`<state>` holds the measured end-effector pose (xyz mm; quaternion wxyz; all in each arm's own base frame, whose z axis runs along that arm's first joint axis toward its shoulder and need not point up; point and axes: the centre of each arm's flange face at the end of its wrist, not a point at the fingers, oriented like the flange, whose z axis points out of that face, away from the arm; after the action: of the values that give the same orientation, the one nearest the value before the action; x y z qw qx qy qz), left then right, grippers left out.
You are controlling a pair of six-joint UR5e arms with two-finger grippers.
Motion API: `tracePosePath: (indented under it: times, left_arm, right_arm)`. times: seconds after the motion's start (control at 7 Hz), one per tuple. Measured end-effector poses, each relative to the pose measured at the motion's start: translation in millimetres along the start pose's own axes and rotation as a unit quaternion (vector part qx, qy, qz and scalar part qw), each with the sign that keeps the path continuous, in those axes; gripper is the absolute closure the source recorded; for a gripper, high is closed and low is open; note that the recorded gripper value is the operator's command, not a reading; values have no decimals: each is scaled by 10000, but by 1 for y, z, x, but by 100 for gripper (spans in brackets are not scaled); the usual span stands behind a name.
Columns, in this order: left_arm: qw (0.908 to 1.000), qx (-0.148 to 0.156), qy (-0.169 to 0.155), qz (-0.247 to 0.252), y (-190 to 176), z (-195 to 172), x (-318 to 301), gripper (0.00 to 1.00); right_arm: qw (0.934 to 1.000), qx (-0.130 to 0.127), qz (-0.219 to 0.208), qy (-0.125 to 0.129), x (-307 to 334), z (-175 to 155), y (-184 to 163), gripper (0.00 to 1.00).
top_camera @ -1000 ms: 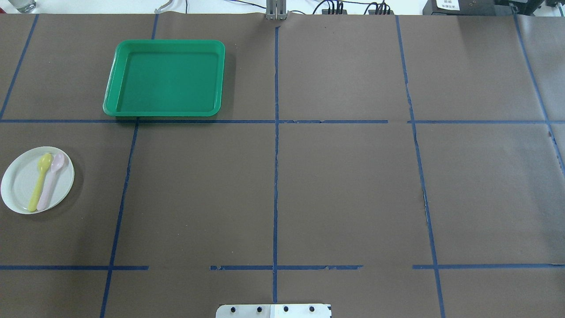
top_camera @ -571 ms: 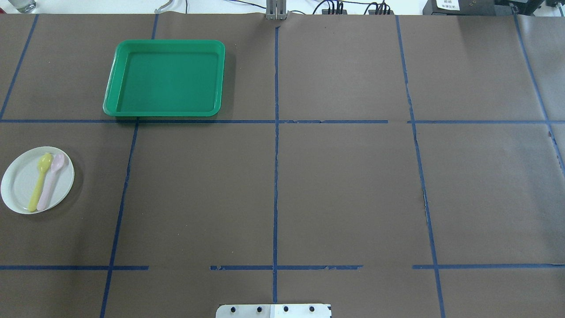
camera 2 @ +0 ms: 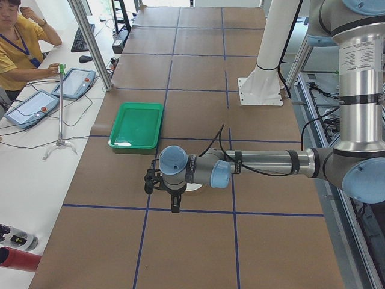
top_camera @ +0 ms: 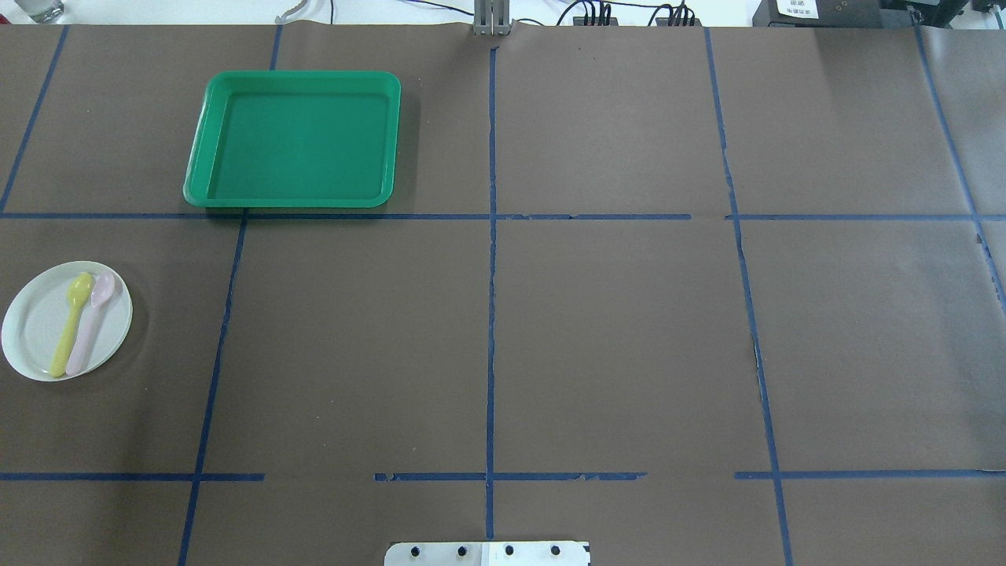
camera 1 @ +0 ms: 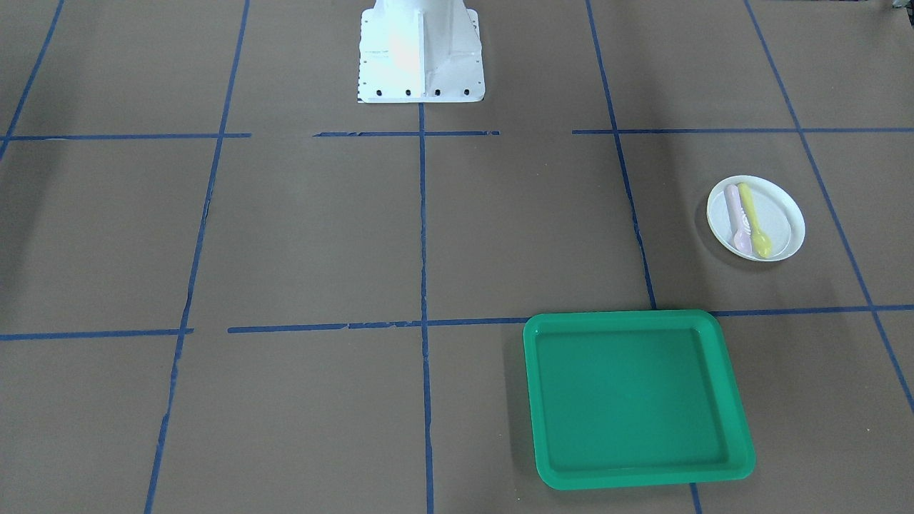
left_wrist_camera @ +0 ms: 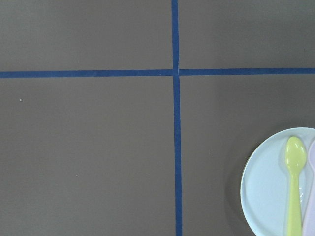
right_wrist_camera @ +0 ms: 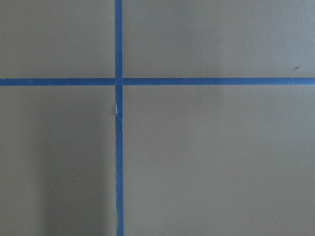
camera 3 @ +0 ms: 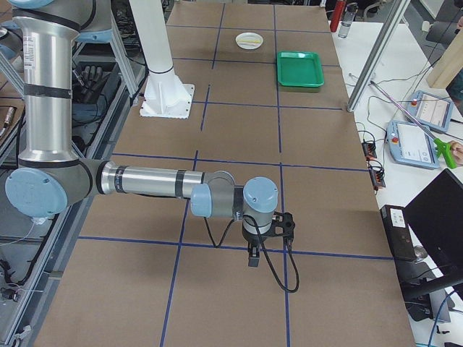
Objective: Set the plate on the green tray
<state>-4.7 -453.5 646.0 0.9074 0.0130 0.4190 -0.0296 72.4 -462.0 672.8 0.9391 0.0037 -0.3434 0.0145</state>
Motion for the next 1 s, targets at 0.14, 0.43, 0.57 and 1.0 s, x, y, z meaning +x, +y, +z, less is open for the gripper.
tracePosePath:
  times: [0.14,0.43,0.57,1.0]
  left_arm:
    - [9994,-45,90,-317,0,31,28,0]
    - [9968,-226,248,-722,10,86,59,0]
    - [9963,-295,229,-768,15,104,61,0]
    - [9972,-390,61,-635,24,133,69,6]
  right_arm:
    - [10000,0,0,0,0,0,0,0]
    - [10000,0,0,0,0,0,0,0]
    - [10000,0,0,0,0,0,0,0]
    - [10000,-1,1,0,0,0,0,0]
